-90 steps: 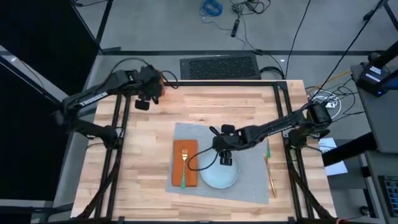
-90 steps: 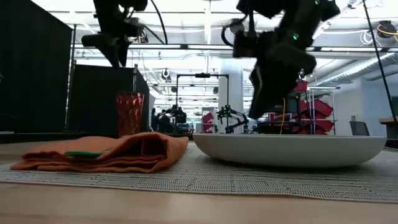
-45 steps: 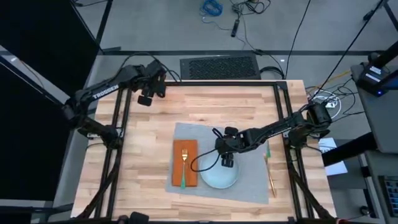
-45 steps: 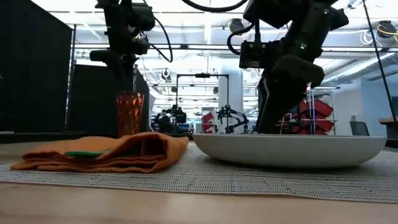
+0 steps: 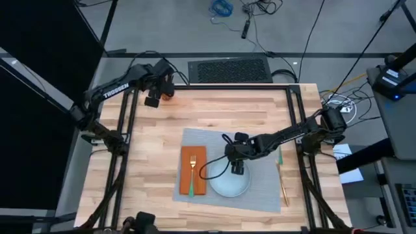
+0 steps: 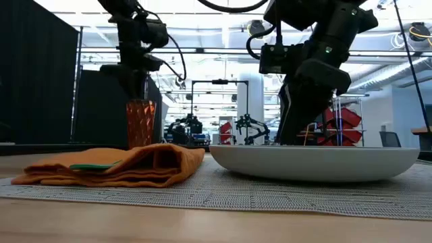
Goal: Set table place
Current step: Move the brown cup
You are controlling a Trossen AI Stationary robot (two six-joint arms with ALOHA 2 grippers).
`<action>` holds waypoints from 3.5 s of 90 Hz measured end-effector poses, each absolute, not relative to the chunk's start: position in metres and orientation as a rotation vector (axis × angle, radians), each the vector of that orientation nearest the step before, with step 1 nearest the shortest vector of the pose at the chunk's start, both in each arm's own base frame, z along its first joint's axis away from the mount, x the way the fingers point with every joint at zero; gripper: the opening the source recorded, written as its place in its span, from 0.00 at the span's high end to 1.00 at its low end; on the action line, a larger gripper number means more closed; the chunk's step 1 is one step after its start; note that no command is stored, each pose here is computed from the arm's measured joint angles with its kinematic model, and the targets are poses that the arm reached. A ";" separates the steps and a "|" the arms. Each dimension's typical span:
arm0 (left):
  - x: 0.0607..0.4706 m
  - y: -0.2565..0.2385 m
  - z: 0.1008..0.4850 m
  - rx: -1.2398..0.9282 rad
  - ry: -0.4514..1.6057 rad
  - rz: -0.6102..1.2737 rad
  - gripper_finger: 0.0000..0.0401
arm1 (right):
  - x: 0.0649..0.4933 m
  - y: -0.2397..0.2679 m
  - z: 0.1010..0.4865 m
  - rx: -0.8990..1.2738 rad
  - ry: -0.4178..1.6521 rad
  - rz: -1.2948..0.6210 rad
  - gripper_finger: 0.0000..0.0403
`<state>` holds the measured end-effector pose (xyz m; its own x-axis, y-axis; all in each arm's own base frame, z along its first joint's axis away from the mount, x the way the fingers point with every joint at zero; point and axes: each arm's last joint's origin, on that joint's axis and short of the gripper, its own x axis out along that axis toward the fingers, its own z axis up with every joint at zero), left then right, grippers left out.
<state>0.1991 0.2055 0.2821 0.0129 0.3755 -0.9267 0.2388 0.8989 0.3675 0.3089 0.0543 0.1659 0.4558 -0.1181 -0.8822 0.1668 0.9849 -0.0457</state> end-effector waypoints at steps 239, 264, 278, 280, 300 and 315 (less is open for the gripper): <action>0.397 0.077 0.331 0.700 1.276 -0.318 1.00 | 0.241 0.185 0.180 0.175 0.872 -0.277 0.55; 0.402 0.087 0.314 0.640 1.330 -0.356 1.00 | 0.251 0.176 0.181 0.195 0.855 -0.296 0.55; 0.405 0.099 0.303 0.614 1.361 -0.347 1.00 | 0.255 0.176 0.182 0.188 0.832 -0.275 0.55; 0.406 0.100 0.301 0.610 1.366 -0.349 1.00 | 0.255 0.176 0.182 0.184 0.833 -0.274 0.55; 0.410 0.107 0.289 0.588 1.400 -0.354 1.00 | 0.256 0.175 0.182 0.174 0.832 -0.271 0.55; 0.411 0.107 0.289 0.621 1.408 -0.323 1.00 | 0.257 0.176 0.183 0.173 0.823 -0.263 0.55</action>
